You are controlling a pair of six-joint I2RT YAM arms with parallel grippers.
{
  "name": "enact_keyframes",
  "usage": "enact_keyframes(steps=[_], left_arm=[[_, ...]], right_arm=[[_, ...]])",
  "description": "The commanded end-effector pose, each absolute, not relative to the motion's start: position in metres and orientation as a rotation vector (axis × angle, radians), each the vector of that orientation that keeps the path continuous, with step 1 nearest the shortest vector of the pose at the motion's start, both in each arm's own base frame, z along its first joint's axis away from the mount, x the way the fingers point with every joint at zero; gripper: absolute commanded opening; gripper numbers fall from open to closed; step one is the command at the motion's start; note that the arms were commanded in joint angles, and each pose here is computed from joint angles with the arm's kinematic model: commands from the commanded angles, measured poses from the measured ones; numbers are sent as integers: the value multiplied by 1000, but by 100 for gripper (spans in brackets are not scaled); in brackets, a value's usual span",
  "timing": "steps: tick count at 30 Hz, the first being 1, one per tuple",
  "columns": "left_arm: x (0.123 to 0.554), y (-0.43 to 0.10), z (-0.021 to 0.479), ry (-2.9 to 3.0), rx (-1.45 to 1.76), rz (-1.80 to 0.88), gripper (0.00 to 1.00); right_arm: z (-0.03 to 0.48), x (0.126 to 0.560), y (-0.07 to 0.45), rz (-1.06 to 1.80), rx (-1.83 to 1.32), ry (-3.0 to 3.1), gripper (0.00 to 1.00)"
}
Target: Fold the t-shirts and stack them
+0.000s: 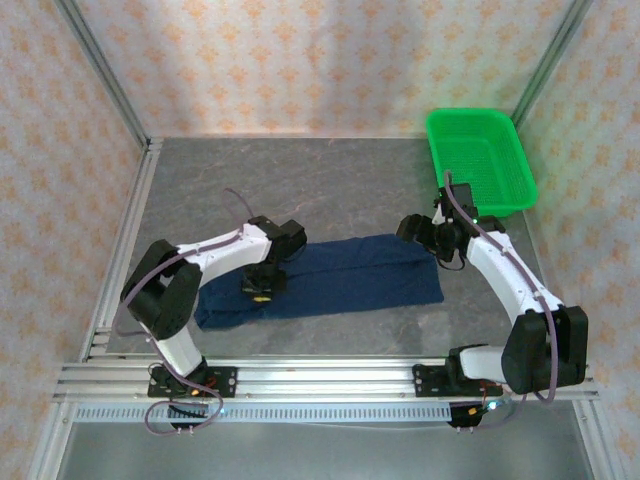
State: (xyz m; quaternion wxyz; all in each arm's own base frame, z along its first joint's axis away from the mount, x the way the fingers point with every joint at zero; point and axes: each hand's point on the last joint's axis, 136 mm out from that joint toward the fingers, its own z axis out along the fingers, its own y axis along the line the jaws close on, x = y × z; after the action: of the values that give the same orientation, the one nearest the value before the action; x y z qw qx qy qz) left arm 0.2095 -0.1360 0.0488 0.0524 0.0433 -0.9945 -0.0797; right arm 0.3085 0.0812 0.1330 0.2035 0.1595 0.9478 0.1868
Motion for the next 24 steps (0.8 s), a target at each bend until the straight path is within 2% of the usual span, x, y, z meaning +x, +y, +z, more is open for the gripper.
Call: enact_keyframes(steps=[1, 14, 20, 24], left_arm=[[207, -153, 62, -3029, 165, -133, 0], [200, -167, 38, -2962, 183, -78, 0], [205, -197, 38, -2933, 189, 135, 0], [202, -198, 39, -2905, 165, 118, 0]], right_arm=[[137, 312, 78, 492, 421, 2616, 86], [131, 317, 82, 512, 424, 2627, 86], [126, 320, 85, 528, 429, 2640, 86], [125, 323, 86, 539, 431, 2643, 86]])
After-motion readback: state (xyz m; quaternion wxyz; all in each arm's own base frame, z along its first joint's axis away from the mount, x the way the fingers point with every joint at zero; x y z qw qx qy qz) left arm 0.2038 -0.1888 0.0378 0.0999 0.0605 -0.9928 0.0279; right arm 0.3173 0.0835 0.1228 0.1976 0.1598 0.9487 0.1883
